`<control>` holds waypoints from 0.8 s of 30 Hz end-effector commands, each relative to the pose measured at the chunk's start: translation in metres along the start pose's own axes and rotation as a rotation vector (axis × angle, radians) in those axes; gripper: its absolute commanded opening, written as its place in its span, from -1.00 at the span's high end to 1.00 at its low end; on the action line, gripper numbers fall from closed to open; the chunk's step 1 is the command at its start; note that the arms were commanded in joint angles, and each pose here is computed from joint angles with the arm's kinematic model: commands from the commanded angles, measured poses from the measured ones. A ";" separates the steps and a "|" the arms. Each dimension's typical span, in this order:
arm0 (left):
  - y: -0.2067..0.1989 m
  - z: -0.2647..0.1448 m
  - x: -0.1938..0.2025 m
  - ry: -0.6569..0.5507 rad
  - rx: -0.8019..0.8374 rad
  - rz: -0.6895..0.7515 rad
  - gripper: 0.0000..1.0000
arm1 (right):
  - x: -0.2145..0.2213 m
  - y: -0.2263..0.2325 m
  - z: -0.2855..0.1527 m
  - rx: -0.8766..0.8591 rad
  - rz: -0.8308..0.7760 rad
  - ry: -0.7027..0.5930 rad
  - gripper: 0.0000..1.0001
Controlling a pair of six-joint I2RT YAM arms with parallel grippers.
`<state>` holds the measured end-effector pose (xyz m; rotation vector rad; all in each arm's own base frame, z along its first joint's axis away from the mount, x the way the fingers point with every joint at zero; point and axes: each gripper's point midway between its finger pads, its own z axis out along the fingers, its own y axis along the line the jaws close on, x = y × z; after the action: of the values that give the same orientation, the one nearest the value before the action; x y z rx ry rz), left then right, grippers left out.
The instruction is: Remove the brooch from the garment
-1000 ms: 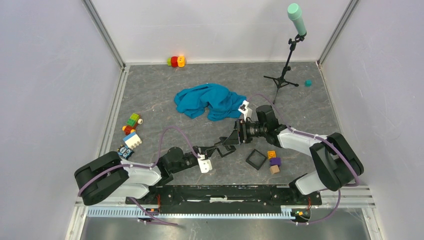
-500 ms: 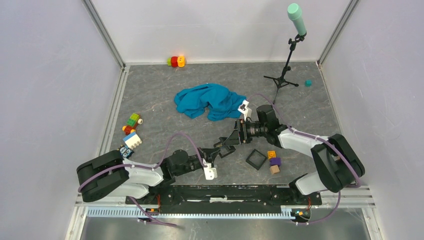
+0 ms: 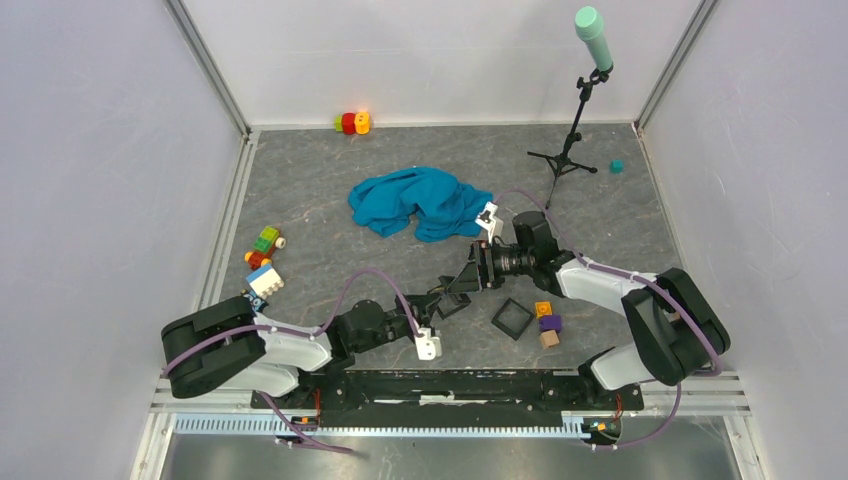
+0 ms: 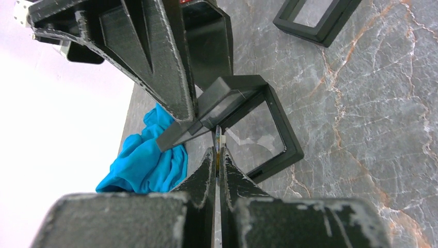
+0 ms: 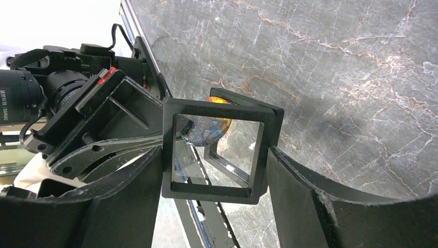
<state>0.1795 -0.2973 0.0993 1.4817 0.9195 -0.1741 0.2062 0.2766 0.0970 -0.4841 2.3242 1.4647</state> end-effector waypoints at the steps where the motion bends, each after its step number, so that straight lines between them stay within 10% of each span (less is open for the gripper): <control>1: 0.024 0.008 -0.017 -0.038 -0.064 0.055 0.95 | -0.003 0.016 -0.003 -0.055 -0.039 -0.011 -0.18; 17: 0.004 0.019 -0.010 -0.028 0.023 0.067 0.89 | -0.010 0.026 -0.003 -0.090 -0.034 -0.029 -0.16; 24: 0.001 0.019 -0.012 -0.037 0.034 0.058 0.54 | -0.010 0.024 -0.002 -0.085 -0.025 -0.035 -0.16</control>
<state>0.1825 -0.3095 0.0916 1.5355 0.9107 -0.1675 0.2031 0.2803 0.1041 -0.4625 2.3107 1.5150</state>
